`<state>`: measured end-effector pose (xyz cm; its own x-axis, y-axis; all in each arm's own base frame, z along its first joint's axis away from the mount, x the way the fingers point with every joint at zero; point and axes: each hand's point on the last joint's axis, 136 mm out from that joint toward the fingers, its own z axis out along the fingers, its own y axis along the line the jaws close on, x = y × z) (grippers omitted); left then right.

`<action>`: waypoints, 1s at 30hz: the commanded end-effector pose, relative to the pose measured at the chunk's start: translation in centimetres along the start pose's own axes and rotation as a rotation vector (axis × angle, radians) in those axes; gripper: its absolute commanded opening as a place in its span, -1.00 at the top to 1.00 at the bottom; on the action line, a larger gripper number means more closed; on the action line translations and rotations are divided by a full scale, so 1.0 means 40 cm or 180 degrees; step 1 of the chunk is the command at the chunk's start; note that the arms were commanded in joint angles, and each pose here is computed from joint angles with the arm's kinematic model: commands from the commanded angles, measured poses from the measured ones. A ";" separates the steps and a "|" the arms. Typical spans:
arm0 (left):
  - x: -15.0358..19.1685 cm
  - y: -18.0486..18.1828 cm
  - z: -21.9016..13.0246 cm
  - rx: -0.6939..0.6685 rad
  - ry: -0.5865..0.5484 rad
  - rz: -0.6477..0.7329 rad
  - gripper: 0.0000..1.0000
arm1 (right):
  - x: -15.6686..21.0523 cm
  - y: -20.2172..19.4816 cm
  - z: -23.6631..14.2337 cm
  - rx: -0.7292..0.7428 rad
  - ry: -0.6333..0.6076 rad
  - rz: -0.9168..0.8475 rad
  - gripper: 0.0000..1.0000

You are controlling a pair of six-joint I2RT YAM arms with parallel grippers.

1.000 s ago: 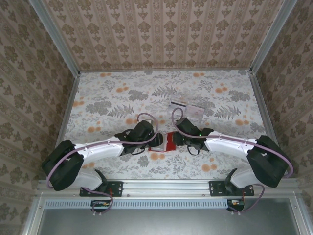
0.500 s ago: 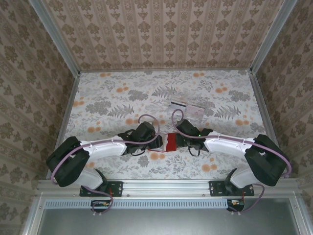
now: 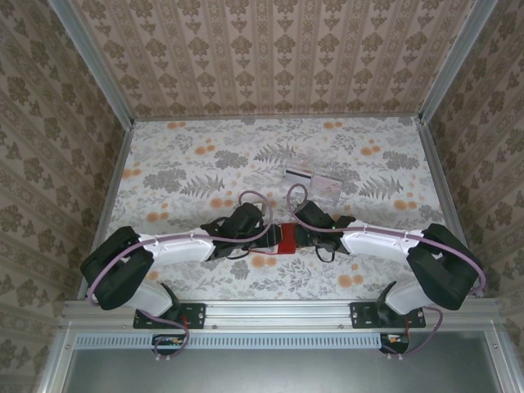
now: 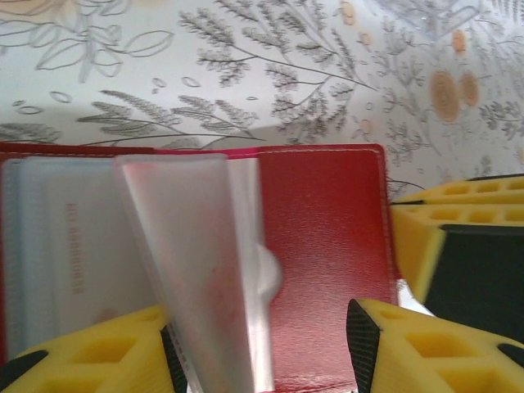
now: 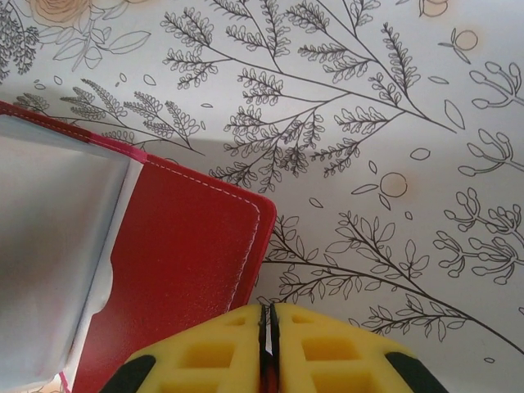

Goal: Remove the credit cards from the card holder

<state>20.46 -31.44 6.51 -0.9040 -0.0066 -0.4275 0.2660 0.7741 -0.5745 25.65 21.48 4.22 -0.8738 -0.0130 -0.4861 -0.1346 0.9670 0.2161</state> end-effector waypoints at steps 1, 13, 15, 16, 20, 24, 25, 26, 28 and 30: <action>-0.016 -0.061 0.006 0.0236 -0.0024 0.0075 -0.09 | 0.011 -0.008 0.010 0.0039 0.0014 0.0050 0.67; 0.020 -0.159 0.074 0.0458 0.0175 0.0264 -0.06 | -0.022 -0.113 -0.090 0.0093 -0.0468 0.0563 0.39; 0.030 -0.168 0.089 0.0482 0.0220 0.0262 -0.05 | -0.024 -0.116 -0.105 0.0059 -0.0509 0.0567 0.36; 0.034 -0.168 0.094 0.0484 0.0240 0.0256 -0.04 | -0.027 -0.114 -0.111 0.0033 -0.0524 0.0564 0.35; 0.043 -0.159 0.102 0.0455 0.0263 0.0235 -0.02 | -0.034 -0.096 -0.117 -0.0086 -0.0537 0.0540 0.28; 0.057 -0.137 0.100 0.0410 0.0274 0.0196 0.04 | -0.044 -0.067 -0.106 -0.0233 -0.0502 0.0522 0.25; 0.058 -0.135 0.097 0.0415 0.0267 0.0187 0.05 | -0.045 -0.060 -0.102 -0.0256 -0.0487 0.0524 0.25; 0.058 -0.133 0.093 0.0415 0.0254 0.0187 0.05 | -0.048 -0.054 -0.096 -0.0277 -0.0467 0.0524 0.25; 0.054 -0.132 0.083 0.0410 0.0214 0.0192 0.04 | -0.049 -0.042 -0.083 -0.0318 -0.0417 0.0520 0.24; 0.047 -0.131 0.072 0.0393 0.0168 0.0208 0.05 | -0.049 -0.028 -0.067 -0.0369 -0.0358 0.0523 0.22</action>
<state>18.41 -37.49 5.24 -0.9093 0.0976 -0.4044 0.3508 0.7024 -0.6193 25.34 18.15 6.35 -0.8317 0.1689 -0.5288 -0.0269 0.9392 0.3424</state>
